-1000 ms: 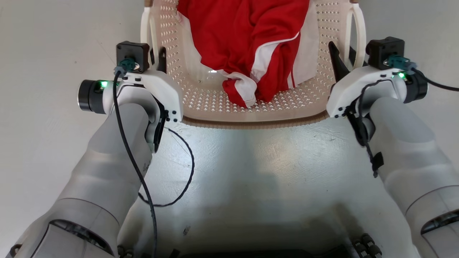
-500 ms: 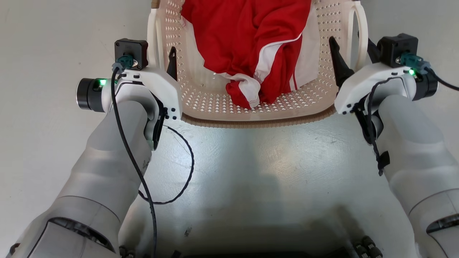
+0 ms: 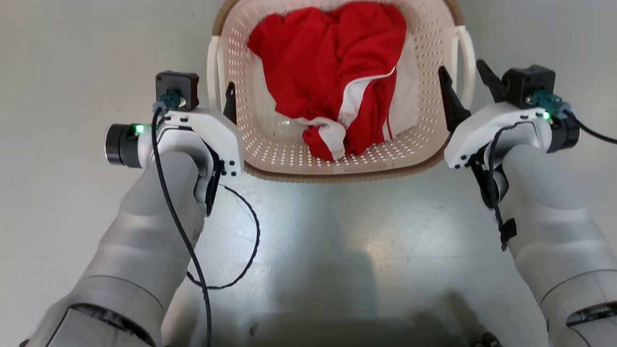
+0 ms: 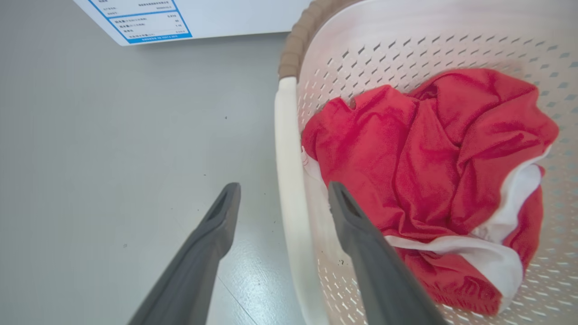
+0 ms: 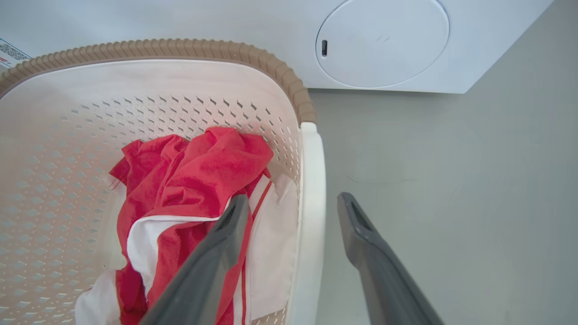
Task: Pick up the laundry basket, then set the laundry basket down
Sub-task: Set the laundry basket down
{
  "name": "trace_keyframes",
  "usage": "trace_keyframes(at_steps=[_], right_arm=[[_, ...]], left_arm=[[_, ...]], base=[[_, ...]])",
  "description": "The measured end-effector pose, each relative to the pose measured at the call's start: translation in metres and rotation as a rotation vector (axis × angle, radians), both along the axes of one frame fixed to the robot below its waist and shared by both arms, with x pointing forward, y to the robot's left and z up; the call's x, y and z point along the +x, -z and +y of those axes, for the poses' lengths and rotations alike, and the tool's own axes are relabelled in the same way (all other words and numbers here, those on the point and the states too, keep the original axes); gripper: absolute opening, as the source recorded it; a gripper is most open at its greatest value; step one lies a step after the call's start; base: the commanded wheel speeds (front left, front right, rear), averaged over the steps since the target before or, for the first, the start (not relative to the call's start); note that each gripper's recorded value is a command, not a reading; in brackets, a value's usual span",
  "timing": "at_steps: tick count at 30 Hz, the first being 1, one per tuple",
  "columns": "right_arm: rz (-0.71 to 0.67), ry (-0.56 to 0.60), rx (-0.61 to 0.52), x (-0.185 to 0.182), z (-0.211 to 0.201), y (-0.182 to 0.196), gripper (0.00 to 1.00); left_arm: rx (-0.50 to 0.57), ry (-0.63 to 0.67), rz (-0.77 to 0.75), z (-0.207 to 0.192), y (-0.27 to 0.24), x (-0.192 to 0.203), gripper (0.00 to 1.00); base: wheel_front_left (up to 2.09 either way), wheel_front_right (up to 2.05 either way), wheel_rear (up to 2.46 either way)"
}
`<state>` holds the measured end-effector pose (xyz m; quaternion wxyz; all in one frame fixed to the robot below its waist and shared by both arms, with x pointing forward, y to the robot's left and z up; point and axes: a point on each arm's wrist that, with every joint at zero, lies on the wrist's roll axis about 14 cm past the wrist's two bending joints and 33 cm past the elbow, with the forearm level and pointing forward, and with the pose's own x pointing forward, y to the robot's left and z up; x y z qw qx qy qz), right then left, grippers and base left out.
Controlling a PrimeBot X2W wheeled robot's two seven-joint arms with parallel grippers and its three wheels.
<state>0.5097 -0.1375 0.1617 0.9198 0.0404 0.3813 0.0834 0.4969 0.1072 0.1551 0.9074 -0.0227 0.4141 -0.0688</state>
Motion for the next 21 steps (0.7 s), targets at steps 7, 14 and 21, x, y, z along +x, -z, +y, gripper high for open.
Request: trace_keyframes(at_steps=[7, 14, 21], right_arm=[[-0.076, 0.016, 0.003, 0.009, -0.003, -0.037, 1.0], [-0.178, 0.033, 0.011, 0.018, -0.005, -0.086, 1.0], [-0.322, 0.05, 0.007, 0.025, -0.013, -0.149, 1.0]], left_arm=[[0.001, -0.017, -0.03, 0.002, -0.027, -0.002, 1.0], [-0.042, -0.072, -0.128, 0.002, -0.074, 0.007, 1.0], [-0.071, -0.11, -0.245, 0.006, -0.129, 0.007, 1.0]], base=[[0.0, 0.0, 0.0], [0.0, 0.0, 0.0], [0.0, 0.0, 0.0]])
